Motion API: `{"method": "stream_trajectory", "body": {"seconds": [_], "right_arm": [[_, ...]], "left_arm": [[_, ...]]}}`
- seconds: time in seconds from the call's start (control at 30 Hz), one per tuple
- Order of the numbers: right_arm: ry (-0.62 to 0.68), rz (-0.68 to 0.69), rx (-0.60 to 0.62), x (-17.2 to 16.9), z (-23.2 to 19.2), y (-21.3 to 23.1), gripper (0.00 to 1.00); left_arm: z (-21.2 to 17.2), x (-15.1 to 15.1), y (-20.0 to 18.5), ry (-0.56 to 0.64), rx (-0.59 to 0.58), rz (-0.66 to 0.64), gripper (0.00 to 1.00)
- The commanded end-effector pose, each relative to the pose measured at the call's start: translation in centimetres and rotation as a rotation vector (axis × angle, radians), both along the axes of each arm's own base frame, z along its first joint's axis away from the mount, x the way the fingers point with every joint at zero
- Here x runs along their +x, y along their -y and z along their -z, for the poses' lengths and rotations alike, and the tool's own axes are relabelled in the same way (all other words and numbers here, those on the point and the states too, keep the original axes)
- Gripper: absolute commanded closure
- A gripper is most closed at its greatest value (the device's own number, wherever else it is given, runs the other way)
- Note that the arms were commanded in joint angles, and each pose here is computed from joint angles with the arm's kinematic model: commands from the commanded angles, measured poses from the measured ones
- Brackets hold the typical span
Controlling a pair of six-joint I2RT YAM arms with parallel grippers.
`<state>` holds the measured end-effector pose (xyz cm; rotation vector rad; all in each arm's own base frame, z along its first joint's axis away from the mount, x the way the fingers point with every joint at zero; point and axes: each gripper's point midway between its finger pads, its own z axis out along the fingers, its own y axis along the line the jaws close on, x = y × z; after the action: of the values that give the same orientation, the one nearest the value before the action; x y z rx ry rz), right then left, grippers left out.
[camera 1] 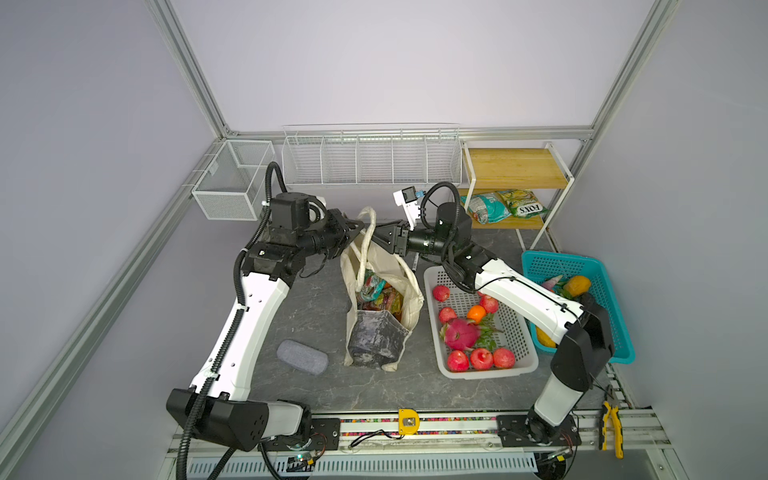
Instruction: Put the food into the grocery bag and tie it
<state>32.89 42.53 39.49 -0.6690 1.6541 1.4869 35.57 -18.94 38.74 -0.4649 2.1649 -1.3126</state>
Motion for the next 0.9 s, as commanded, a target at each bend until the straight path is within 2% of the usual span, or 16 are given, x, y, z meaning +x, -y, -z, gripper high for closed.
{"method": "stream_trajectory", "body": {"seconds": [0.0, 0.23, 0.53, 0.67, 0.87], "right_arm": [[0.073, 0.002, 0.008, -1.2, -2.1, 1.0, 0.53], [0.099, 0.023, -0.037, -1.7, -2.2, 2.2, 0.46], [0.125, 0.096, -0.102, -1.8, -2.0, 5.2, 0.41], [0.135, 0.151, -0.138, -1.0, -1.6, 7.5, 0.39], [0.133, 0.219, -0.181, 0.4, -0.7, 10.7, 0.40]], "left_arm": [[1.0, -1.4, 0.0, -0.031, 0.036, 0.038, 1.00], [0.8, -1.0, 1.2, -0.018, 0.010, 0.064, 1.00], [-2.9, 0.3, 2.5, 0.067, -0.057, 0.102, 1.00], [-3.1, 0.8, 3.3, 0.058, -0.115, 0.132, 1.00], [-2.2, 0.6, 3.9, 0.021, -0.101, 0.165, 1.00]]}}
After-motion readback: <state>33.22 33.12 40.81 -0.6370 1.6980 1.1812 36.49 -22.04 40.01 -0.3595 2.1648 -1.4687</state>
